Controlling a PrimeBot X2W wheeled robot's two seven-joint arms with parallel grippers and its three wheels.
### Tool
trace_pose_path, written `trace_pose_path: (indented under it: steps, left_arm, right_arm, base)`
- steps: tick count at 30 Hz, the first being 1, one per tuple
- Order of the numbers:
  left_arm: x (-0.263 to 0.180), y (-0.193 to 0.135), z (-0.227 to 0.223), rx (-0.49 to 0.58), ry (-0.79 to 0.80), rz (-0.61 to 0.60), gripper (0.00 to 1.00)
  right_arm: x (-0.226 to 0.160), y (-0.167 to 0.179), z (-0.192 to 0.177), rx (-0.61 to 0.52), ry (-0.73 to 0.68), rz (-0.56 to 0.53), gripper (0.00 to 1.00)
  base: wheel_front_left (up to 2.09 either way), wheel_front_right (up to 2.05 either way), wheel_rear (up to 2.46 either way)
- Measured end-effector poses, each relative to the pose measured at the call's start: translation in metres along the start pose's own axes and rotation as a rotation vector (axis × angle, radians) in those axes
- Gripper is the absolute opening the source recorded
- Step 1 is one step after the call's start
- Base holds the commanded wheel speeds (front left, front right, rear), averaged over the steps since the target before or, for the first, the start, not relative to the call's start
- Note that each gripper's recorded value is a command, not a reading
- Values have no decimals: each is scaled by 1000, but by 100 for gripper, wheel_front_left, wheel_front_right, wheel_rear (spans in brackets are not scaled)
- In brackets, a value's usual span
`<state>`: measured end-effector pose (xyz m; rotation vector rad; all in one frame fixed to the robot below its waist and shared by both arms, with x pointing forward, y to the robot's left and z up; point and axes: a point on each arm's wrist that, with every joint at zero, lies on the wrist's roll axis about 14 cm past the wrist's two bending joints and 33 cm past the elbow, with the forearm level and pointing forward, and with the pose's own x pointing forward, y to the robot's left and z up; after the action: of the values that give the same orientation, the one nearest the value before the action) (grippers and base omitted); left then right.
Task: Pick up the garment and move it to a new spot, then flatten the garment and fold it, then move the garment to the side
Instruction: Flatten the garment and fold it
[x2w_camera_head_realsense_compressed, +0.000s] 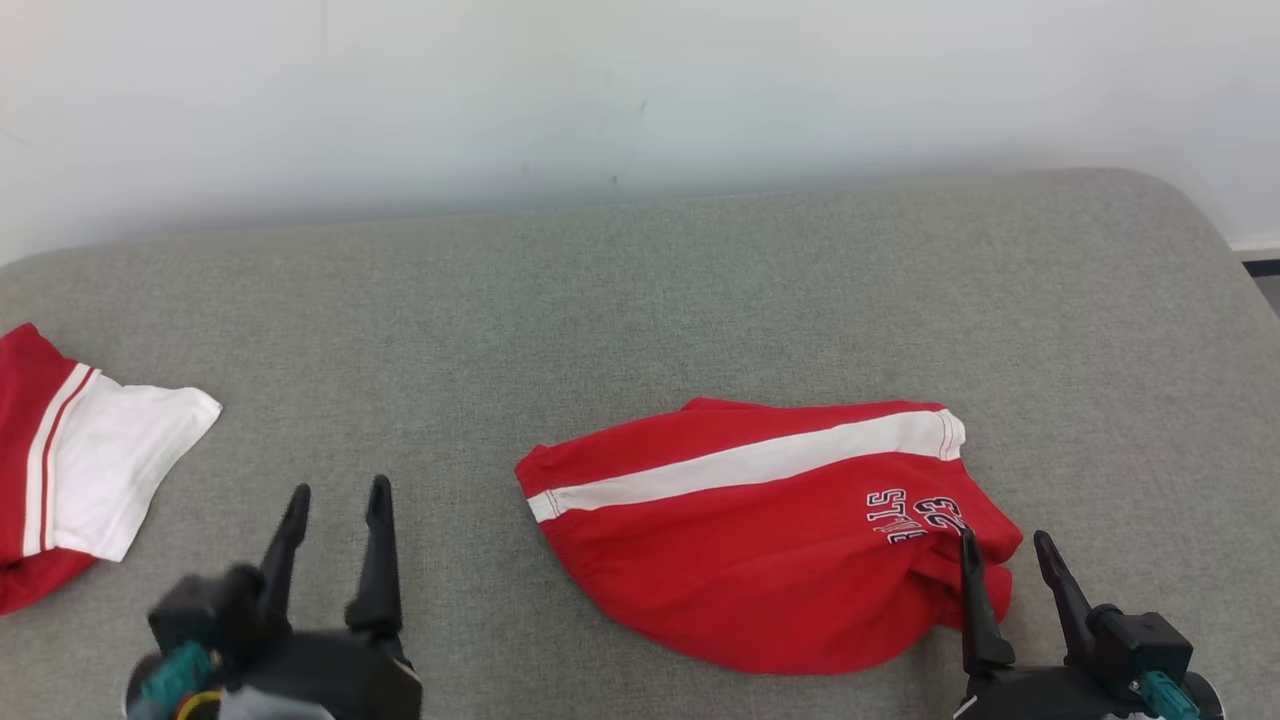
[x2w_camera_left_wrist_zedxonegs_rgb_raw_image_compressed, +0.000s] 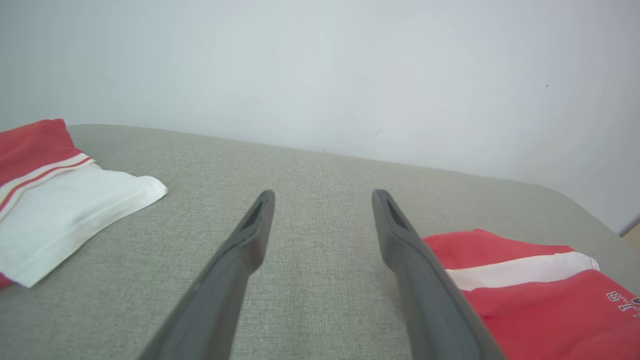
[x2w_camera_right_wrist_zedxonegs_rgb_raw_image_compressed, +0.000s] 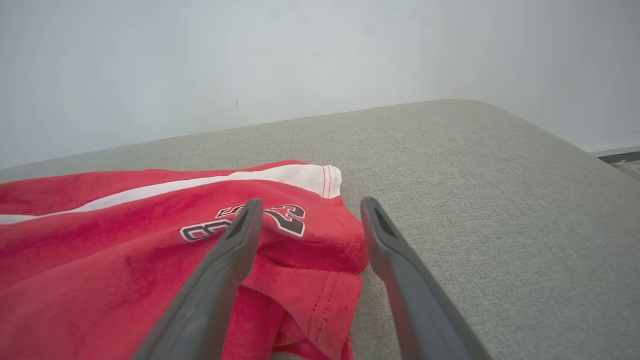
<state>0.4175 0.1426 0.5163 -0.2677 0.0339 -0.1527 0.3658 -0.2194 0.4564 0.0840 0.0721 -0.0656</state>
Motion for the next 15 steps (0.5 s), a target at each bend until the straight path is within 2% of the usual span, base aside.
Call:
trace_pose_path:
  steps: [7,15]
  left_arm:
    - [-35,-8,20,63,-168,14,100]
    - [-53,6,3,165,-142,53,100]
  right_arm:
    - [0,2,4,-11,-13,9,100]
    - [0,2,8,-47,-22,12,100]
  base:
    - [0,0,0]
    - [0,0,0]
